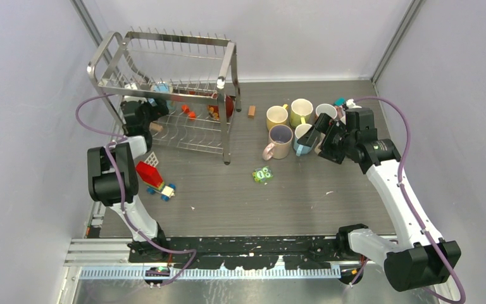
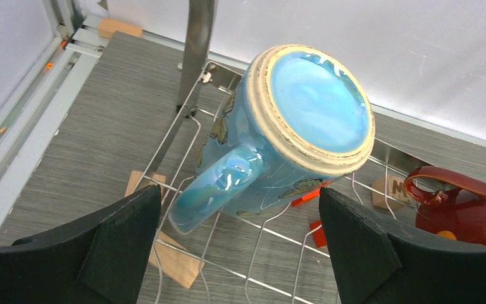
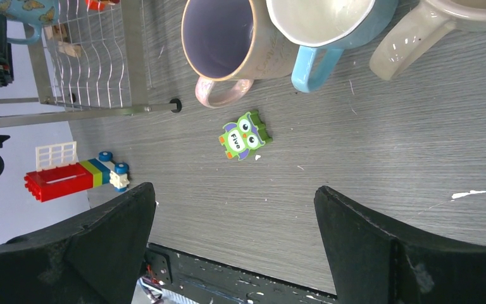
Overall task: Unload the cups from the dish rack
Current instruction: Adjust the cup in the dish rack.
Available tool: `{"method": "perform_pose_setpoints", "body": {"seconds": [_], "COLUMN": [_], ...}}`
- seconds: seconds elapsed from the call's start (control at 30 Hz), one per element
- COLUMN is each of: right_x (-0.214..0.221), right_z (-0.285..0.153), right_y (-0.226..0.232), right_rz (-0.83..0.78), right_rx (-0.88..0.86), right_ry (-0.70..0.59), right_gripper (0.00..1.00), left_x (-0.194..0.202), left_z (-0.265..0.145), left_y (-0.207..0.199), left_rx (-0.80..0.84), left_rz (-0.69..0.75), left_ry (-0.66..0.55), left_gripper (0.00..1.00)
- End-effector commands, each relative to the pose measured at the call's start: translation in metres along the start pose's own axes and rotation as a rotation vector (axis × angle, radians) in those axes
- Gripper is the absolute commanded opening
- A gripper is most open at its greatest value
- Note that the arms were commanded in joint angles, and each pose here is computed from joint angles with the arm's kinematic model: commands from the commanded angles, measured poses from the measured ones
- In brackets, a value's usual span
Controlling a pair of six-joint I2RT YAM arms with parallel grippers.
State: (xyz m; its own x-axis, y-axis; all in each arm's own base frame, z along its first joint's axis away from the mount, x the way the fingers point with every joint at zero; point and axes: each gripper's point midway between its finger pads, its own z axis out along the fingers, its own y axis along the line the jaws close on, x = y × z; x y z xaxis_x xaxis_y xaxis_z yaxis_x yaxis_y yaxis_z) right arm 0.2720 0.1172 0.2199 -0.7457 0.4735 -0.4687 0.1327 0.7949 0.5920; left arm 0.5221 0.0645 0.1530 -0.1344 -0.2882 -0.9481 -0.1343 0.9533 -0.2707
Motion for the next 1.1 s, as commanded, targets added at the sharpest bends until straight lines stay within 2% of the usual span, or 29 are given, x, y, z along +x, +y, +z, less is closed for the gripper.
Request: {"method": "perform_pose_setpoints", "body": {"seconds": [0.0, 0.2, 0.4, 0.6, 0.73, 1.07], "right_x": [-0.005, -0.004, -0.002, -0.002, 0.0, 0.002], "right_z": [-0.006, -0.006, -0.002, -0.002, -0.001, 0.002], "right_y": [0.01, 0.008, 0.006, 0.005, 0.004, 0.002], "right_rz": [-0.038, -0.04, -0.038, -0.037, -0.037, -0.036], "right_rx": [-0.046, -0.042, -0.037, -0.035, -0.033, -0.032], "right_ry": [-0.038, -0.04, -0.032, -0.032, -0.027, -0.021], "right_gripper": [1.0, 1.0, 1.0, 1.0, 1.0, 1.0], "left_x": [-0.011, 0.0, 0.004, 0.009, 0.016, 0.03], "left_z": [0.009, 0.012, 0.011, 0.007, 0.007, 0.0], "left_y": [-0.01, -0.018, -0.022, -0.023, -0.019, -0.005], "left_rx": [0.087, 0.139, 0.161, 0.167, 0.141, 0.044], "left_rz": [-0.023, -0.082, -0.135, -0.169, -0.185, -0.255], "left_ry": [-0.02, -0.001, 0.007, 0.013, 0.033, 0.075], "left_gripper": [0.94, 0.81, 0.63, 0.52, 0.48, 0.25]}}
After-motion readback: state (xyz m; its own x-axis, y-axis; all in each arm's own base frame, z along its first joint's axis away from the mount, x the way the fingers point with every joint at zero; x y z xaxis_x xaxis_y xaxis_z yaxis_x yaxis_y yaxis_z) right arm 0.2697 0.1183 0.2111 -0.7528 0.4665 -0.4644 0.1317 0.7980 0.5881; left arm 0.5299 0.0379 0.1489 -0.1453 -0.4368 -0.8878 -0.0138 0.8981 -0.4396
